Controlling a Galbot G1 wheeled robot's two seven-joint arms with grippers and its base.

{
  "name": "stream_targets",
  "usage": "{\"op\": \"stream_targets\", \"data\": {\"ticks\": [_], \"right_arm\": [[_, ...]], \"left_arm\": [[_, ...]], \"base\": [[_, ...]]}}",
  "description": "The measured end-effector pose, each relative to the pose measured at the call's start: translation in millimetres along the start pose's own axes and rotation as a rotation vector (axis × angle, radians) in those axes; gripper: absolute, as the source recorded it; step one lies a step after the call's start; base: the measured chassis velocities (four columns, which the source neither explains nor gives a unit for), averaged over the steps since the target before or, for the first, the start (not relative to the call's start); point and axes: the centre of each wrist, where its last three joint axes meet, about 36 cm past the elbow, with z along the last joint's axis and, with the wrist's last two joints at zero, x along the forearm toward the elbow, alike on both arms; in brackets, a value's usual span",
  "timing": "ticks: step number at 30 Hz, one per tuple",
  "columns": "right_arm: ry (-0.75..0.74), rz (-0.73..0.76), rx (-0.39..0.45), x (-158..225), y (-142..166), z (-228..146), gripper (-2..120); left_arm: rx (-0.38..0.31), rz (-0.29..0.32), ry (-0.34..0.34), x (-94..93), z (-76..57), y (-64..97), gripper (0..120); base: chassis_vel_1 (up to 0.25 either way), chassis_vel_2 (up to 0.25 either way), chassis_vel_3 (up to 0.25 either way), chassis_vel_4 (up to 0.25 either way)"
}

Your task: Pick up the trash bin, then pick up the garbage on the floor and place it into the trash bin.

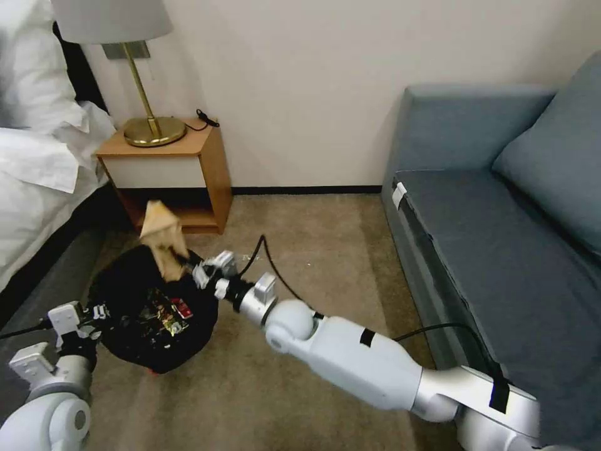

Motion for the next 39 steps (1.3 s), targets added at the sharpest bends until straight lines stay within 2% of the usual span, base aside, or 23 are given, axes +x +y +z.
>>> {"op": "stream_targets", "data": {"ticks": [9, 15, 16, 20, 22, 24, 25, 26, 28, 29, 31, 33, 34, 36, 37, 39], "right_arm": [[0.026, -0.007, 0.018, -4, 10, 7, 1], [0.054, -0.050, 0.008, 6, 20, -1, 24], [0.054, -0.050, 0.008, 6, 20, -1, 24], [0.084, -0.076, 0.005, 17, 24, -13, 44], [0.082, -0.076, 0.005, 20, 24, -17, 47], [0.057, -0.055, 0.007, 25, 17, -28, 57], [0.057, -0.055, 0.007, 25, 17, -28, 57], [0.037, -0.039, 0.008, 27, 12, -35, 62], [-0.038, 0.035, 0.006, 37, -9, -59, 73], [-0.038, 0.035, 0.006, 37, -9, -59, 73], [-0.105, 0.113, 0.022, 49, -30, -79, 81], [-0.172, 0.242, 0.082, 80, -55, -96, 91], [-0.172, 0.242, 0.082, 80, -55, -96, 91], [-0.186, 0.358, 0.152, 113, -62, -100, 98], [-0.186, 0.358, 0.152, 113, -62, -100, 98], [-0.205, 0.497, 0.253, 149, -59, -108, 99]], "left_arm": [[0.008, 0.004, -0.011, 4.6, -4.0, -4.4, 5], [0.012, 0.001, -0.010, 5.3, -3.1, -5.2, 5], [0.012, 0.001, -0.010, 5.3, -3.1, -5.2, 5], [0.011, 0.000, -0.009, 5.1, -3.0, -4.5, 5], [0.010, -0.001, -0.008, 4.9, -2.8, -4.0, 5], [0.010, -0.002, -0.005, 3.8, -2.0, -2.7, 5], [0.010, -0.002, -0.005, 3.8, -2.0, -2.7, 5], [0.014, -0.003, -0.004, 2.8, -1.7, -2.0, 5], [0.080, -0.024, 0.003, -2.7, -3.8, -1.5, 5], [0.080, -0.024, 0.003, -2.7, -3.8, -1.5, 5], [0.174, -0.047, 0.023, -9.1, -7.4, -2.4, 5], [0.268, -0.063, 0.062, -15.5, -7.6, -1.8, 5], [0.268, -0.063, 0.062, -15.5, -7.6, -1.8, 5], [0.330, -0.089, 0.112, -20.0, -4.6, 1.4, 5], [0.330, -0.089, 0.112, -20.0, -4.6, 1.4, 5], [0.387, -0.127, 0.186, -28.4, 2.9, 7.9, 5]], "base": [[0.000, 0.000, 0.000, 0.000], [0.000, 0.000, 0.000, 0.000], [0.000, 0.000, 0.000, 0.000], [0.000, 0.000, 0.000, 0.000], [0.000, 0.000, 0.000, 0.000], [0.000, 0.000, 0.000, 0.000], [0.000, 0.000, 0.000, 0.000], [0.000, 0.000, 0.000, 0.000], [0.000, 0.000, 0.000, 0.000], [0.000, 0.000, 0.000, 0.000], [0.000, 0.000, 0.000, 0.000], [0.000, 0.000, 0.000, 0.000], [0.000, 0.000, 0.000, 0.000], [0.000, 0.000, 0.000, 0.000], [0.000, 0.000, 0.000, 0.000], [0.000, 0.000, 0.000, 0.000]]}}
